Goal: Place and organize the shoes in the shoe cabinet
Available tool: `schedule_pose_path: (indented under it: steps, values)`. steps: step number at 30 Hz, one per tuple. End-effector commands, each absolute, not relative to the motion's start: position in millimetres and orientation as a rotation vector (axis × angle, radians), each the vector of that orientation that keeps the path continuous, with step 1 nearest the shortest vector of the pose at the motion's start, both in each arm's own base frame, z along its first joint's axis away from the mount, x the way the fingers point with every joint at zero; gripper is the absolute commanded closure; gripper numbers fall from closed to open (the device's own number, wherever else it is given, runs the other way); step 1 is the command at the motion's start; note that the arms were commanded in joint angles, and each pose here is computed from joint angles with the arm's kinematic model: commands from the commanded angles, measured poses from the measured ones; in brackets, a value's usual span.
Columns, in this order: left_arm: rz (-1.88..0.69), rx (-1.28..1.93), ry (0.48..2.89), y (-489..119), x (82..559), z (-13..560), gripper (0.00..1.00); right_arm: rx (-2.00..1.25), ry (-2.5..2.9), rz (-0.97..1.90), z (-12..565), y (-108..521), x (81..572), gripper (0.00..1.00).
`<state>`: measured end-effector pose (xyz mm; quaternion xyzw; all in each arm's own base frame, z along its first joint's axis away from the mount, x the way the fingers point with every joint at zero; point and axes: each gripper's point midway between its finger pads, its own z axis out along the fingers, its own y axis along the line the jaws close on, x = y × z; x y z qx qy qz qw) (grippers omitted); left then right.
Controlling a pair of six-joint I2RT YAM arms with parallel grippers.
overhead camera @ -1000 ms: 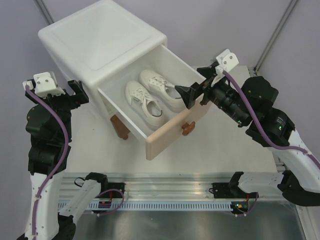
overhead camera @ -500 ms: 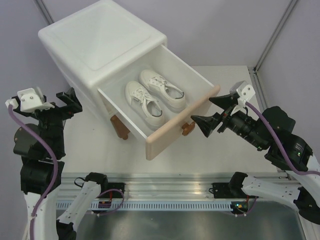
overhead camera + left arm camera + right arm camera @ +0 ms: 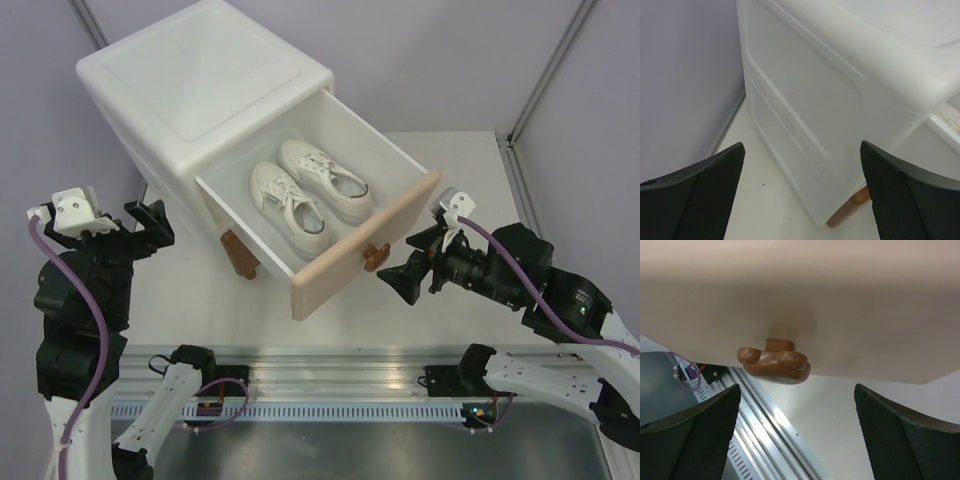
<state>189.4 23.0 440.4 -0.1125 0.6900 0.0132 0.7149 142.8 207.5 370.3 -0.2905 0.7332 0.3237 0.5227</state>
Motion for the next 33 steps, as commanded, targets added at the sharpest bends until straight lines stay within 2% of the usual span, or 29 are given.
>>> schedule_pose_path:
  steps: [1, 28, 33]
  values:
    - [-0.03, -0.263, 1.578, 15, 188, 432, 0.0, -0.697, 1.82, 0.839, 355, 212, 133, 0.02]
    - [-0.038, -0.284, 1.675, 12, 190, 408, 0.0, -0.64, 1.81, 0.927, 372, 244, 146, 0.13]
    - [-0.062, -0.285, 1.686, 7, 195, 408, 0.0, -0.635, 1.805, 0.922, 374, 244, 148, 0.26]
